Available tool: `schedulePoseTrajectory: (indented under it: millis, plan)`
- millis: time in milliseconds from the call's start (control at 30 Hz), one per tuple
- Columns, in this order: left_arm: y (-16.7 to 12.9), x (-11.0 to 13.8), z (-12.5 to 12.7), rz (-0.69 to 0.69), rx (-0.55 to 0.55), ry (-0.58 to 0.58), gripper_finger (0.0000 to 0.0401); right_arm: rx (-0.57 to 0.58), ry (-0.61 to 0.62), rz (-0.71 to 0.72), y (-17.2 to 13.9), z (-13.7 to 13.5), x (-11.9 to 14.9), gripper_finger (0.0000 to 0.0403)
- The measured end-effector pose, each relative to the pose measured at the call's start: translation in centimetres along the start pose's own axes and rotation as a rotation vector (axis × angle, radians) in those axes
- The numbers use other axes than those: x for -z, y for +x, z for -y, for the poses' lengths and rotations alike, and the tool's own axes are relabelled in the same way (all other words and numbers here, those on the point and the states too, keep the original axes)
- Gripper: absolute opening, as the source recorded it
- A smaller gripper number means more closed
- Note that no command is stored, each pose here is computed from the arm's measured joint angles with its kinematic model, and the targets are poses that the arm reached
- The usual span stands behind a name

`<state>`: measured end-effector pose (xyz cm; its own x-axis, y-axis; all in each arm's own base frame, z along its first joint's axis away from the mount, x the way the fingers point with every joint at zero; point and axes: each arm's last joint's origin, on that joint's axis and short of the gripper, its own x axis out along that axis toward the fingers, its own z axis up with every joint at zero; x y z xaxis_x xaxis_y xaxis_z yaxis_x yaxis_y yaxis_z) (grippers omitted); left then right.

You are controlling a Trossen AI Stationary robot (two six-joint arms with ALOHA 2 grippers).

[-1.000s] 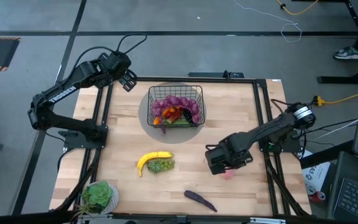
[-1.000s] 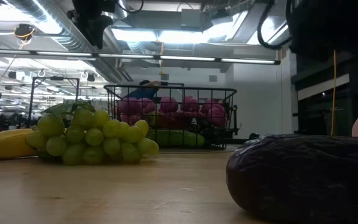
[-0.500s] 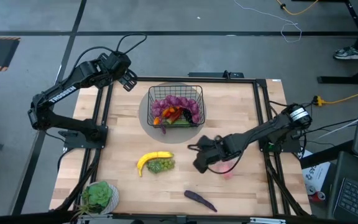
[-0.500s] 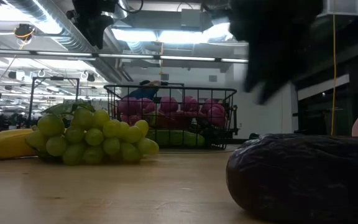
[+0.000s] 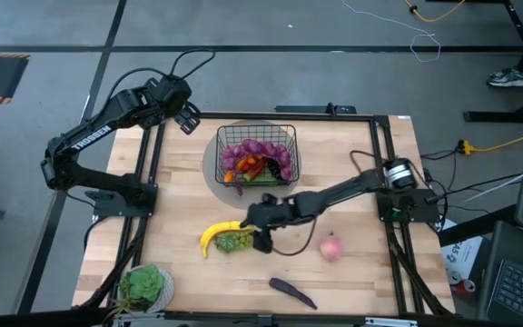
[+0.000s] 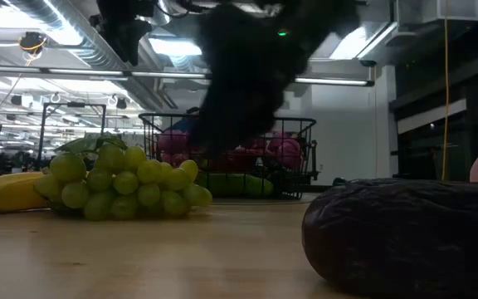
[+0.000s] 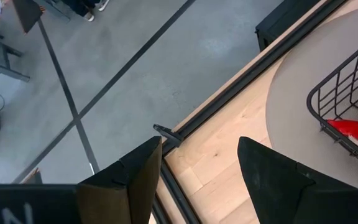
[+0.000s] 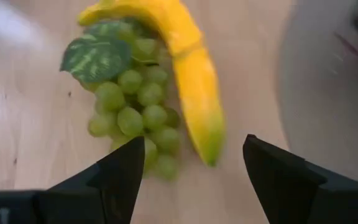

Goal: Build produce basket
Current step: Put the green grapes into the wire basket

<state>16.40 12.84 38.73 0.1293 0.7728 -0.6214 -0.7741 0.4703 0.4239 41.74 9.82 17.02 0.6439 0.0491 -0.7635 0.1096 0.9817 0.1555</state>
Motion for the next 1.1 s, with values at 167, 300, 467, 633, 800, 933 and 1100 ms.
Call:
schedulePoseTrajectory:
  millis: [167,300,467,633,800,933,1100]
  plan:
    - [0.0,0.0,0.0,-0.001,0.000,0.000,0.0208,-0.020,-0.145,-0.015,2.1,-2.0,-1.9,0.0271]
    - [0.0,0.0,0.0,-0.004,0.001,0.002,0.0208,-0.013,-0.183,-0.086,2.9,-3.5,-2.6,0.0271]
    - [0.0,0.1,0.0,-0.006,0.003,0.001,0.0208,-0.004,-0.157,-0.114,4.3,-4.8,-2.2,0.0271]
    - [0.0,0.1,0.0,-0.007,0.004,0.002,0.0208,0.025,-0.054,-0.150,6.4,-4.8,-0.9,0.0271]
    - [0.0,0.2,0.0,-0.022,0.003,0.012,0.0208,0.051,0.096,-0.164,7.0,-4.6,-0.4,0.0271]
    - [0.0,0.2,0.0,-0.022,0.003,0.012,0.0208,0.041,0.154,-0.174,6.7,-4.7,-0.7,0.0265]
    - [0.0,0.2,0.0,-0.021,0.003,0.012,0.0208,0.018,0.141,-0.219,5.7,-5.8,-1.3,0.0205]
